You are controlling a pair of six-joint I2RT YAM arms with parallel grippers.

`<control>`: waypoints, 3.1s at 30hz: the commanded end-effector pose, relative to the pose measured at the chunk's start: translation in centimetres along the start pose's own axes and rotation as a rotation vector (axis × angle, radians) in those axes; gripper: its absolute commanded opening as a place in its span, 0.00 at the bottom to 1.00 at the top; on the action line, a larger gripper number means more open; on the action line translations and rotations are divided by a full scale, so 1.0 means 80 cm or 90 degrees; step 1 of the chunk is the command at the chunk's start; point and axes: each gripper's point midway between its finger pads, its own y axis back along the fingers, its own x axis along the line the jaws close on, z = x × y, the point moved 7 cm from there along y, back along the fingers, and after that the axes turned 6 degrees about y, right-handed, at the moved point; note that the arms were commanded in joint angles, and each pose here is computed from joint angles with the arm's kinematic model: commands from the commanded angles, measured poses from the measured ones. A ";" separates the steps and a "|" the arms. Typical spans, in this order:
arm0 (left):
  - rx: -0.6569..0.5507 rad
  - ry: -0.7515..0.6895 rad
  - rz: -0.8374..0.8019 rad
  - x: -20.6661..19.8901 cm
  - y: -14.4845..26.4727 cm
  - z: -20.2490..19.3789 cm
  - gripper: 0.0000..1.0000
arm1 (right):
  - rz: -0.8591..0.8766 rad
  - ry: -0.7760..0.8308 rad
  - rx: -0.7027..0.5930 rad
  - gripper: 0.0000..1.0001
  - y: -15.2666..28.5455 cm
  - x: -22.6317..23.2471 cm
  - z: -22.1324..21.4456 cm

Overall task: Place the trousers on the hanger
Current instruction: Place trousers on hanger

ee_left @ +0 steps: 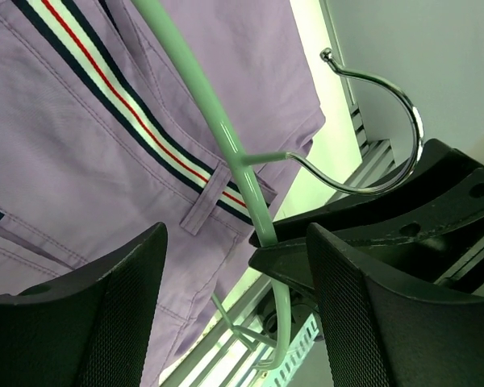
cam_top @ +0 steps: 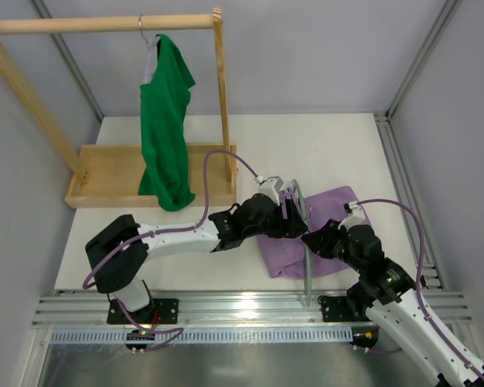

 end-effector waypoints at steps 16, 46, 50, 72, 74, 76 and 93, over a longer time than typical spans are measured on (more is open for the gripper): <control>-0.019 -0.003 -0.025 -0.015 -0.015 0.008 0.69 | 0.055 -0.004 -0.015 0.22 0.003 0.009 0.000; 0.005 0.041 0.048 0.004 -0.039 -0.004 0.17 | 0.050 0.001 0.003 0.23 -0.005 0.005 -0.007; 0.020 0.041 0.089 0.013 -0.042 -0.008 0.04 | 0.028 0.005 0.004 0.31 -0.002 -0.001 -0.010; -0.010 0.104 0.308 0.062 -0.003 0.010 0.00 | -0.139 0.027 0.029 0.77 -0.068 -0.018 0.049; -0.017 0.103 0.316 0.065 0.000 0.014 0.00 | -0.082 0.011 0.014 0.77 -0.080 -0.022 0.060; -0.021 0.101 0.312 0.068 0.003 0.015 0.00 | -0.038 0.023 0.042 0.77 -0.089 -0.022 0.060; -0.013 0.094 0.279 0.072 -0.012 0.016 0.00 | 0.052 0.052 0.121 0.73 -0.138 -0.038 0.030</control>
